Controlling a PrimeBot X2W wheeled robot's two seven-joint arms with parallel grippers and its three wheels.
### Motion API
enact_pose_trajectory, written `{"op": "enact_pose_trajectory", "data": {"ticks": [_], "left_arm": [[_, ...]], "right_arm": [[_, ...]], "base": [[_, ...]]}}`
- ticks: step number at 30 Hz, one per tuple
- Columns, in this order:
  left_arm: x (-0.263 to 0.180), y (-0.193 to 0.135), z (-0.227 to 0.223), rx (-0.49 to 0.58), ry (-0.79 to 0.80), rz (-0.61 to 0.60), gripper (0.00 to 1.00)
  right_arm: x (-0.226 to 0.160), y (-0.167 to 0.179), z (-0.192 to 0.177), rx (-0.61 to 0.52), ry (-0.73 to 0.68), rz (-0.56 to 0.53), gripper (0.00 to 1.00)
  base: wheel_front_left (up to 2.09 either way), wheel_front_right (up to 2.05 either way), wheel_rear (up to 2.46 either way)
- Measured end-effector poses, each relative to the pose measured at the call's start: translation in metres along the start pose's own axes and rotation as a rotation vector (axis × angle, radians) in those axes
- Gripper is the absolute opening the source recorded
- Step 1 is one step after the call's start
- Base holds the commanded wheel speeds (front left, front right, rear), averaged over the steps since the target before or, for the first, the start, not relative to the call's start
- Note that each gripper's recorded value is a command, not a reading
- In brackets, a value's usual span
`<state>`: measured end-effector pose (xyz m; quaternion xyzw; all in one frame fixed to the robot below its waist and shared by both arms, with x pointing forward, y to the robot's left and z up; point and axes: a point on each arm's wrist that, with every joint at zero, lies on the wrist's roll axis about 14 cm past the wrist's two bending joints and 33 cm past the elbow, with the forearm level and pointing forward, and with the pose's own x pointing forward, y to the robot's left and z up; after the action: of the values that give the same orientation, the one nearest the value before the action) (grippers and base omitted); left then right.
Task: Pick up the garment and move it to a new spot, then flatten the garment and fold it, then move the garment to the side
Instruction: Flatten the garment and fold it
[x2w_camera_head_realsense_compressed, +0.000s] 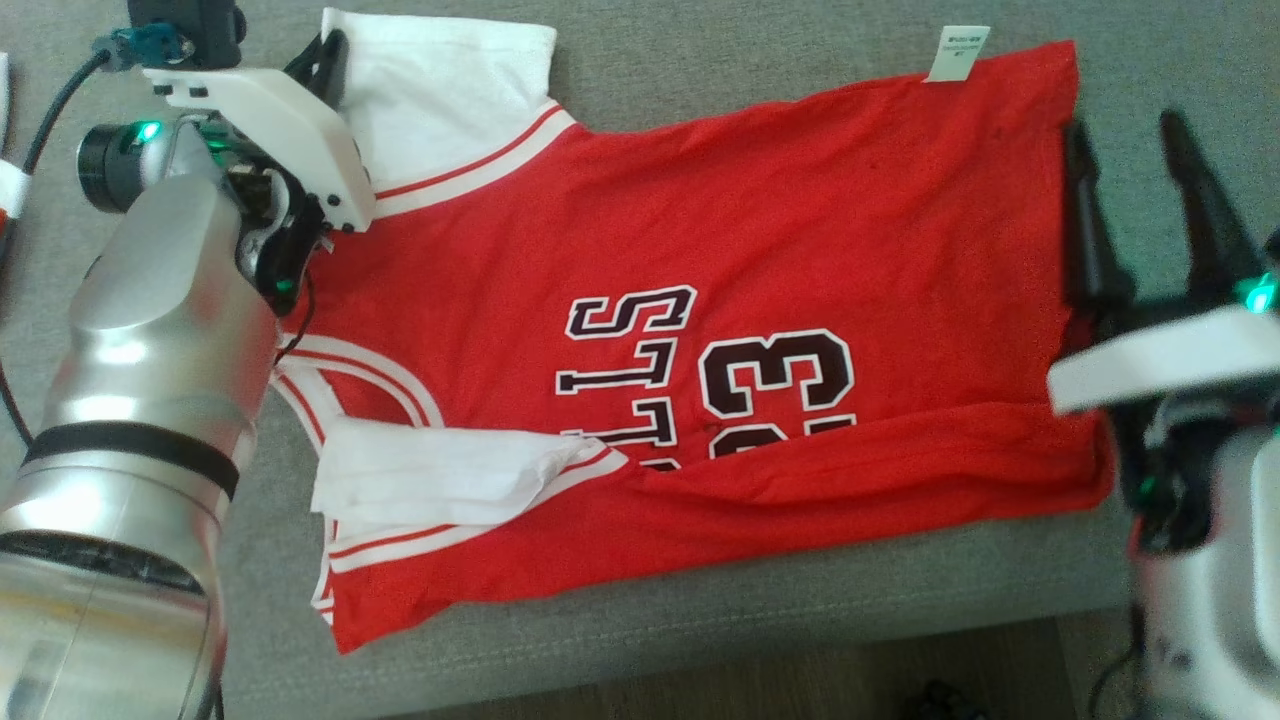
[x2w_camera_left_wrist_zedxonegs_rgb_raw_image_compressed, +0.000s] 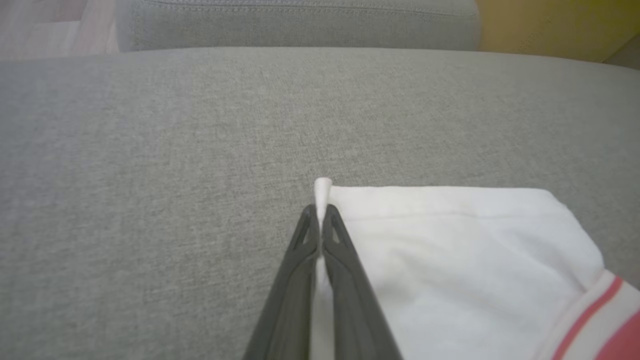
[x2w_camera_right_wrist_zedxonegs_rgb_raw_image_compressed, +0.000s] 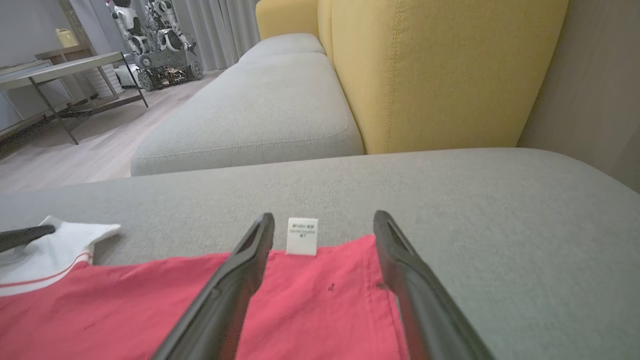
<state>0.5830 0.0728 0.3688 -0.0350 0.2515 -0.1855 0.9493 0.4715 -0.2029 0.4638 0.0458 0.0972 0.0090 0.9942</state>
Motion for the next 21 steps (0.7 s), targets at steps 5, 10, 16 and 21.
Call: {"op": "enact_pose_trajectory", "data": {"ticks": [5, 10, 16, 21], "left_arm": [[-0.004, 0.005, 0.004, -0.011, -0.027, 0.010, 0.00], [-0.005, 0.008, 0.015, -0.006, -0.055, 0.014, 0.00], [-0.011, 0.006, 0.021, -0.012, -0.078, 0.011, 0.00], [-0.015, 0.007, 0.024, -0.022, -0.090, 0.013, 0.00]], "right_arm": [[0.035, -0.017, 0.017, -0.011, -0.013, -0.003, 1.00], [0.066, -0.025, 0.010, -0.019, 0.078, 0.000, 1.00], [0.069, -0.037, -0.060, -0.028, 0.395, -0.024, 1.00], [0.065, -0.039, -0.086, -0.014, 0.530, -0.026, 1.00]], "base": [[0.00, 0.00, 0.00], [0.00, 0.00, 0.00], [0.00, 0.00, 0.00], [0.00, 0.00, 0.00]]}}
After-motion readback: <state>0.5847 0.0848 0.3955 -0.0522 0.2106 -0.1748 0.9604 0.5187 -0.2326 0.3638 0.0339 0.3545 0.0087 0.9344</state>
